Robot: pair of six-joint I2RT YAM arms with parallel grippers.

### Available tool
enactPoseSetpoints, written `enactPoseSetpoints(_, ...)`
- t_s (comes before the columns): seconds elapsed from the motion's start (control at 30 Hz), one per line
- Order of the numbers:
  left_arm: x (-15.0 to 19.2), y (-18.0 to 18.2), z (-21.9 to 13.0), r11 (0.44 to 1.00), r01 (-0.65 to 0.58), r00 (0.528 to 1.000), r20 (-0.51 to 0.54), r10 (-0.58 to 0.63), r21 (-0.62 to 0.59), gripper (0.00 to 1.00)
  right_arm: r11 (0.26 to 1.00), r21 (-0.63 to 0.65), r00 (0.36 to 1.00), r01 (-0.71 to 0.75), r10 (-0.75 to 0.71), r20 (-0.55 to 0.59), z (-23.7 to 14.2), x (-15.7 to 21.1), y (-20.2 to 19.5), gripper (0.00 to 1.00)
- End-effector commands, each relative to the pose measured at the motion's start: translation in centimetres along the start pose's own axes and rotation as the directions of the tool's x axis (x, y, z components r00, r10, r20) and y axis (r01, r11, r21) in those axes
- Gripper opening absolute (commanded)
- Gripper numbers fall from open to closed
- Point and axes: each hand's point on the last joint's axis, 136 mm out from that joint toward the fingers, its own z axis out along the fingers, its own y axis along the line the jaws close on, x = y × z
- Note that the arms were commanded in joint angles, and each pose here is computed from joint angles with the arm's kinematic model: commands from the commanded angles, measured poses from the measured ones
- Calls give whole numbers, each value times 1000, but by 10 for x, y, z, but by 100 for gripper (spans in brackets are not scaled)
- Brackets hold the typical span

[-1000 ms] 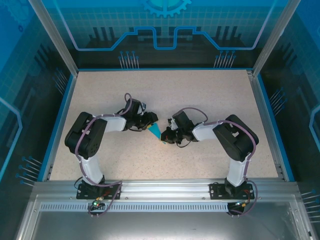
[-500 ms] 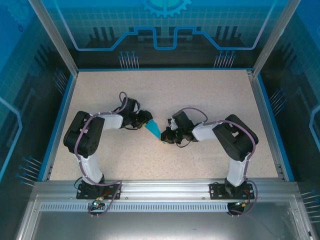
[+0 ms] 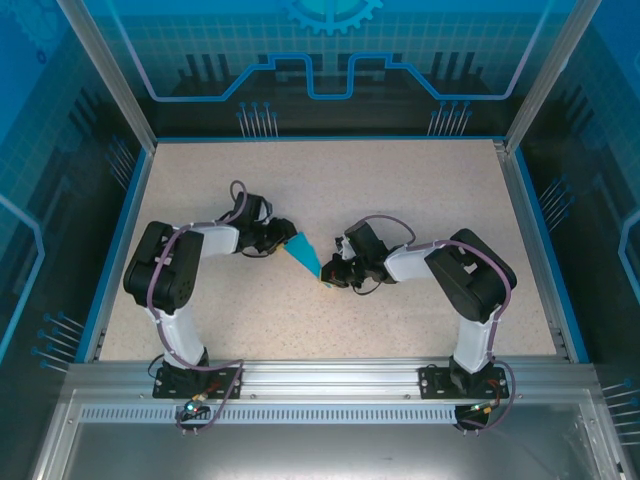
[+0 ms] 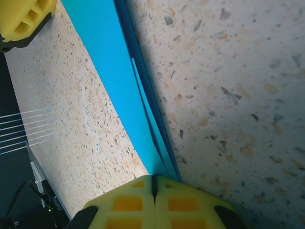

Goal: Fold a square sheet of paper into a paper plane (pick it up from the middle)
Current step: Fold the wing for the fifth time at the center of the table, then turn over a paper plane at the center of the table.

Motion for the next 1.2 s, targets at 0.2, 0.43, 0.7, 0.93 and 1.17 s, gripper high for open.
enactPoseSetpoints(0.2, -22, 17, -12, 997, -11, 999, 39, 14, -78, 43, 980, 171, 989, -99, 116, -96, 8, 40, -54, 0)
enactPoseSetpoints(0.43, -30, -14, -41, 999, -29, 997, 72, 31, -37, 47, 998, 64, 997, -29, 33, -67, 3, 37, -20, 1)
enactPoseSetpoints(0.7, -4, -27, -81, 982, -68, 993, 86, 84, -178, 57, 986, 12, 982, 165, -165, 90, -46, 15, 32, 11)
enactPoseSetpoints(0.93, 47, -41, -58, 952, -132, 991, -13, 134, -277, 63, 978, 65, 970, 197, -204, 130, -67, -31, 20, 21)
enactPoseSetpoints(1.17, 63, -33, -28, 908, -158, 986, -103, 128, -388, 63, 967, 58, 965, 250, -253, 72, -43, -47, 28, 30)
